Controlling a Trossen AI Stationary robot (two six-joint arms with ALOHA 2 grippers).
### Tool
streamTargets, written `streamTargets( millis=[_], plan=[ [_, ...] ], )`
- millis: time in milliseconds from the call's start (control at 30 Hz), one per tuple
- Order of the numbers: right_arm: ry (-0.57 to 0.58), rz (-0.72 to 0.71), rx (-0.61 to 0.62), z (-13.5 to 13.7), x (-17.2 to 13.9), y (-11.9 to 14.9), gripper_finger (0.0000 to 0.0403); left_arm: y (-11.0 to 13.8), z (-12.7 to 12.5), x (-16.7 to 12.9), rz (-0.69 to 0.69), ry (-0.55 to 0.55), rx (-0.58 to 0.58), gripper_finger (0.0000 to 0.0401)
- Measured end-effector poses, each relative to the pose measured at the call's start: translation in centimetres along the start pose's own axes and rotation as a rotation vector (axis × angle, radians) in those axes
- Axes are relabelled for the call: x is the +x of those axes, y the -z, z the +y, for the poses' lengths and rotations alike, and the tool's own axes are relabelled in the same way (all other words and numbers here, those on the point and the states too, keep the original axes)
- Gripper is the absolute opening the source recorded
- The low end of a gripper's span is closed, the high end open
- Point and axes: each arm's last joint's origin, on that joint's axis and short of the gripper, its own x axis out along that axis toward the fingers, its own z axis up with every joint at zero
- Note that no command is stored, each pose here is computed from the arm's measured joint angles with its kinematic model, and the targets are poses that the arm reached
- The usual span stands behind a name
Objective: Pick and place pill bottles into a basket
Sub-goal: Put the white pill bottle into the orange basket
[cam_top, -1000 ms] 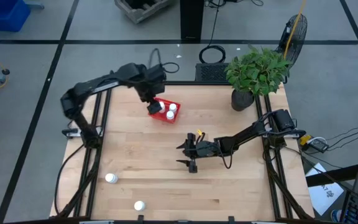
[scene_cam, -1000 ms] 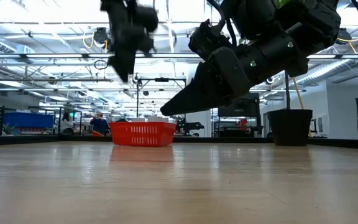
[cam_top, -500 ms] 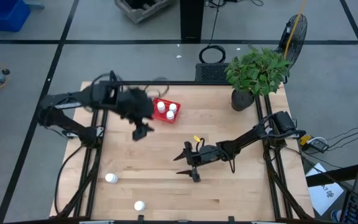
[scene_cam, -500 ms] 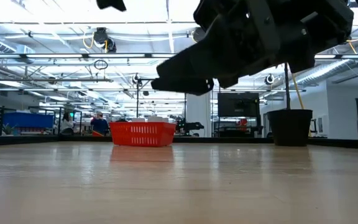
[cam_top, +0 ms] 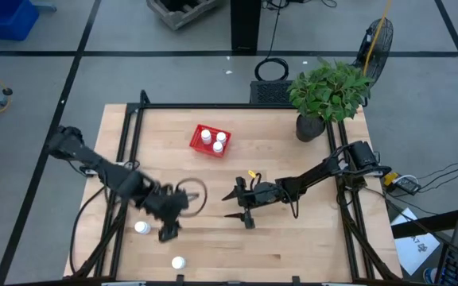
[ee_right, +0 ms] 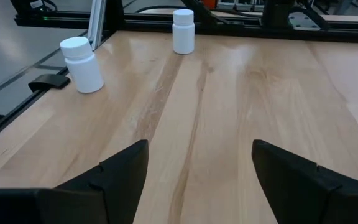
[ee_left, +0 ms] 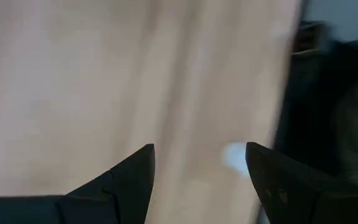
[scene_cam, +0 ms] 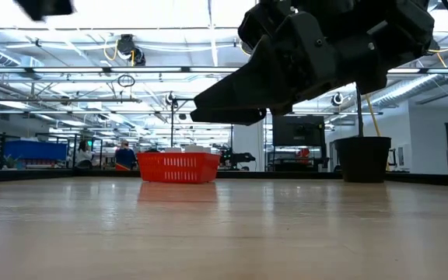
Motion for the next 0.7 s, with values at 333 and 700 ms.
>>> streamTargets(
  millis=[333,700],
  plan=[
    [0.05,-0.01,0.0,-0.2,0.0,-0.1,0.0277,4.9,-3.8,4.3,-0.138,0.279,-0.1,0.0257],
    [0.061,-0.003,-0.004,-0.6,0.0,0.0,0.0276,5.1,-7.5,2.2,-0.426,0.223,0.093,0.0257]
  ],
)
